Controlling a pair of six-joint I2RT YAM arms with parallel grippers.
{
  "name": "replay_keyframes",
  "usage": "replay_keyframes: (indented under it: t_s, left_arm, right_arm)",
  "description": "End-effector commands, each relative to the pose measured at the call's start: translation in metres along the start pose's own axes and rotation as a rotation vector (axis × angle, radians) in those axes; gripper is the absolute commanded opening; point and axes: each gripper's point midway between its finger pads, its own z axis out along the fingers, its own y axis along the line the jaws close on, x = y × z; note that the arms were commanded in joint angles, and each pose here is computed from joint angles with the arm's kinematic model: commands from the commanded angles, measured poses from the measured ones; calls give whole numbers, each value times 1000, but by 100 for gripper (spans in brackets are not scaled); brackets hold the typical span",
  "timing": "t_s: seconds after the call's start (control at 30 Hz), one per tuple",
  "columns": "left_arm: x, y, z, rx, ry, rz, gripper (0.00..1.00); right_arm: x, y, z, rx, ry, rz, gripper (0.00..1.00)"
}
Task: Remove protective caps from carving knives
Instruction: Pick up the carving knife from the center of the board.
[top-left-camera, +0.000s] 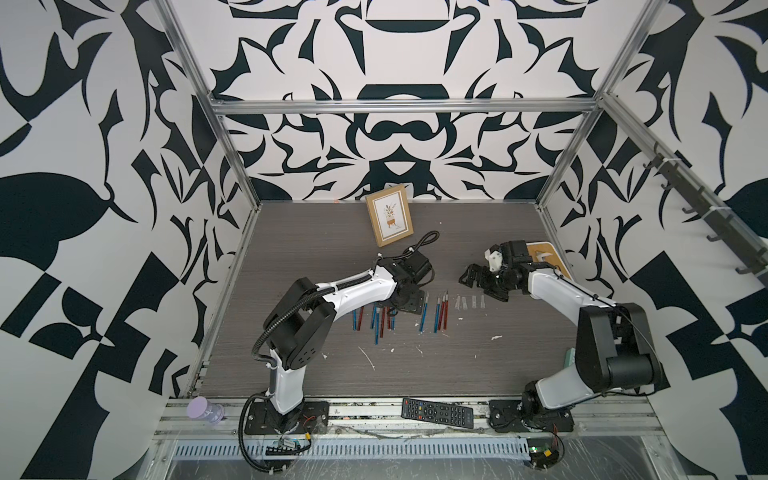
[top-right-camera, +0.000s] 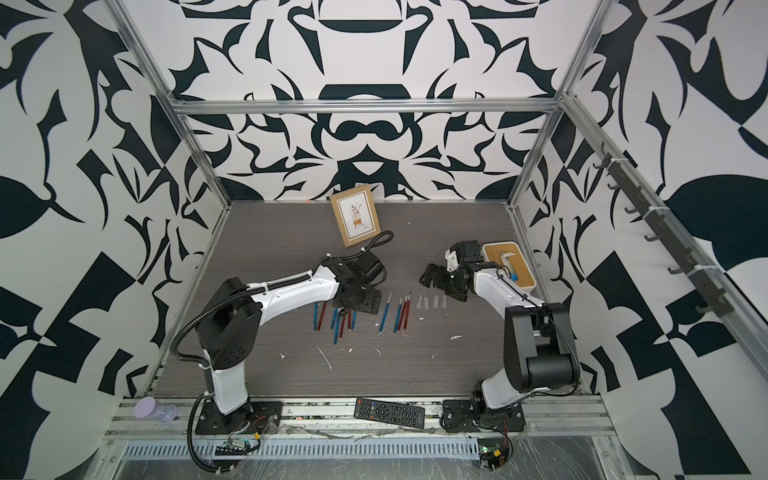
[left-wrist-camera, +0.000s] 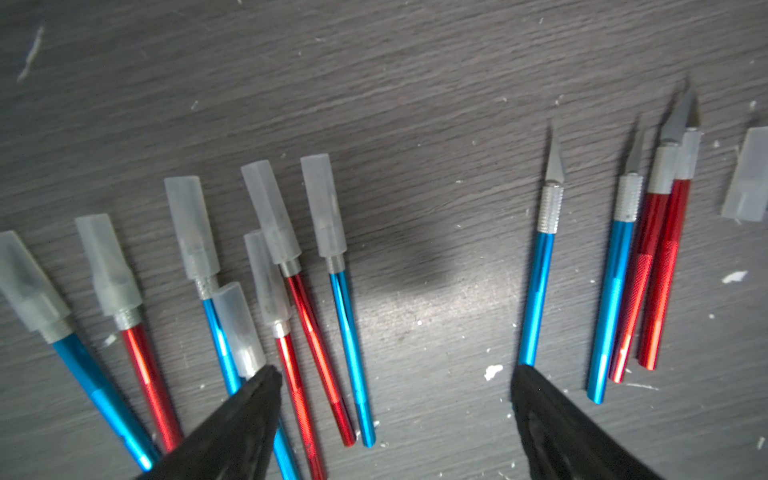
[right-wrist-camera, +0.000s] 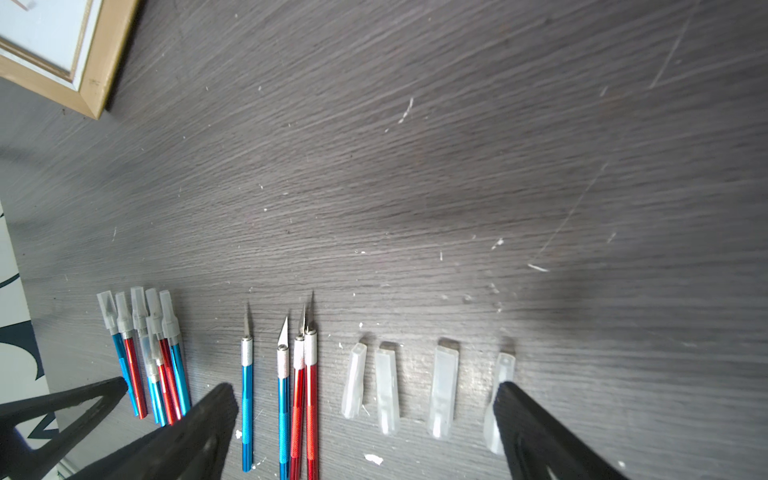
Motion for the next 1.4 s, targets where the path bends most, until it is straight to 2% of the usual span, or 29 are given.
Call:
replay_keyframes:
  t_s: [0.0, 0.43, 1.1, 1.37]
  left_arm:
    - [8, 11, 8, -57, 49, 2, 82]
    - [12, 11, 25, -77, 103, 14, 54]
    - [31, 17, 39, -83, 157, -21, 36]
    - [42, 21, 43, -87, 181, -39, 33]
  right_arm:
    - [-12, 13, -3, -33, -26, -15, 99]
    - [-11, 13, -3, -36, -22, -21, 98]
    - [-9, 11, -4, -30, -24, -26, 97]
    - [-9, 12, -3, -34, -23, -24, 97]
